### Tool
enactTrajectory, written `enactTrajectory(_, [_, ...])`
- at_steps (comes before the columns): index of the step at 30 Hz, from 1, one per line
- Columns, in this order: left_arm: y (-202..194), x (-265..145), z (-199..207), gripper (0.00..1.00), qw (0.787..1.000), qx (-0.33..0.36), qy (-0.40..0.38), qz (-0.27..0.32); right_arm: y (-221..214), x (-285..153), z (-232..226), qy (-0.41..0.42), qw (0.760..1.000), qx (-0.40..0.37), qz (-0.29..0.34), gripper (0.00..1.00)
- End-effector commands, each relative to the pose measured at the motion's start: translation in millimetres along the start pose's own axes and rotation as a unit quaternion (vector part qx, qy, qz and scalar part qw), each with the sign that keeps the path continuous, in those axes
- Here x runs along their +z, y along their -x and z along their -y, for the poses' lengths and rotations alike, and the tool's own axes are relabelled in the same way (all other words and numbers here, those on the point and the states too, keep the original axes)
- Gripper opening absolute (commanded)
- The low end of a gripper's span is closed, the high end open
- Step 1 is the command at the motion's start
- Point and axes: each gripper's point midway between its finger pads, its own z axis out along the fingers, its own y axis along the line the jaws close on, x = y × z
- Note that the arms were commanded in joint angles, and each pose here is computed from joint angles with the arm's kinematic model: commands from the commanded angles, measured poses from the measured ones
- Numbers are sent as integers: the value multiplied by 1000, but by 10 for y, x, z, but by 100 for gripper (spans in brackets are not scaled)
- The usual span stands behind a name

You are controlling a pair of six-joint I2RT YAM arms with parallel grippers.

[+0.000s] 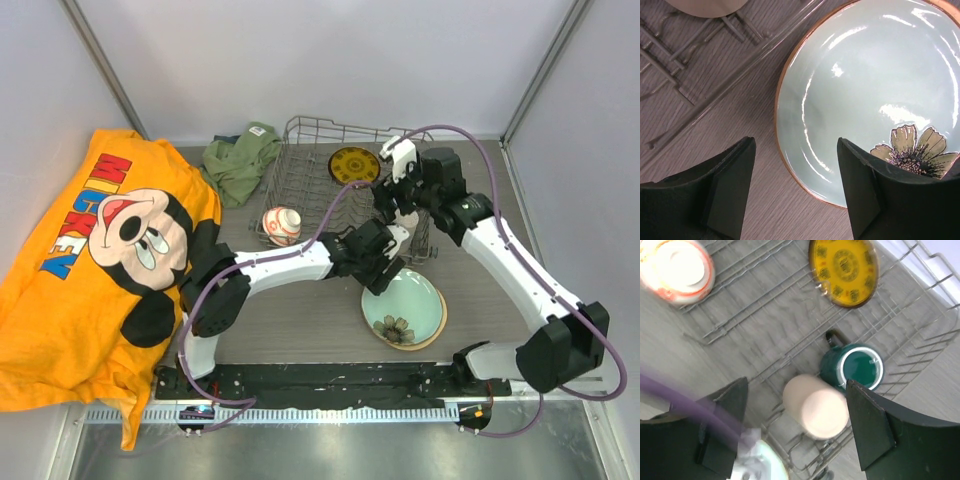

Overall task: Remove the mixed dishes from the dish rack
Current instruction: Place the plate at the center of the board, then pick up the plate from the dish rack.

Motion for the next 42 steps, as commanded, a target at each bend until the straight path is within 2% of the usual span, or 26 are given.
enactTrajectory(1, [243,-265,261,71,998,50,-25,36,479,71,686,-140,989,-10,54,81])
enactTrajectory(11, [301,-488,173,72,993,106,-10,56,728,553,1014,-165,985,-18,55,81])
enactTrajectory(15, [321,-642,155,79,988,132,-10,75,740,747,1154,-168,984,-22,52,81])
enactTrajectory(23, [398,-971,-68,86,976,176,44,119,703,1092,1465,-175,983,-1,50,80])
enactTrajectory(28, [365,-1023,-137,88,974,186,51,119,747,1180,1524,-156,986,8,63,80])
enactTrajectory(35, [324,-985,-333,89,974,185,77,108,783,1016,1405,-103,992,18,77,81])
enactTrajectory(42, [383,-993,-621,89,971,184,121,93,768,591,1092,-63,994,16,89,80])
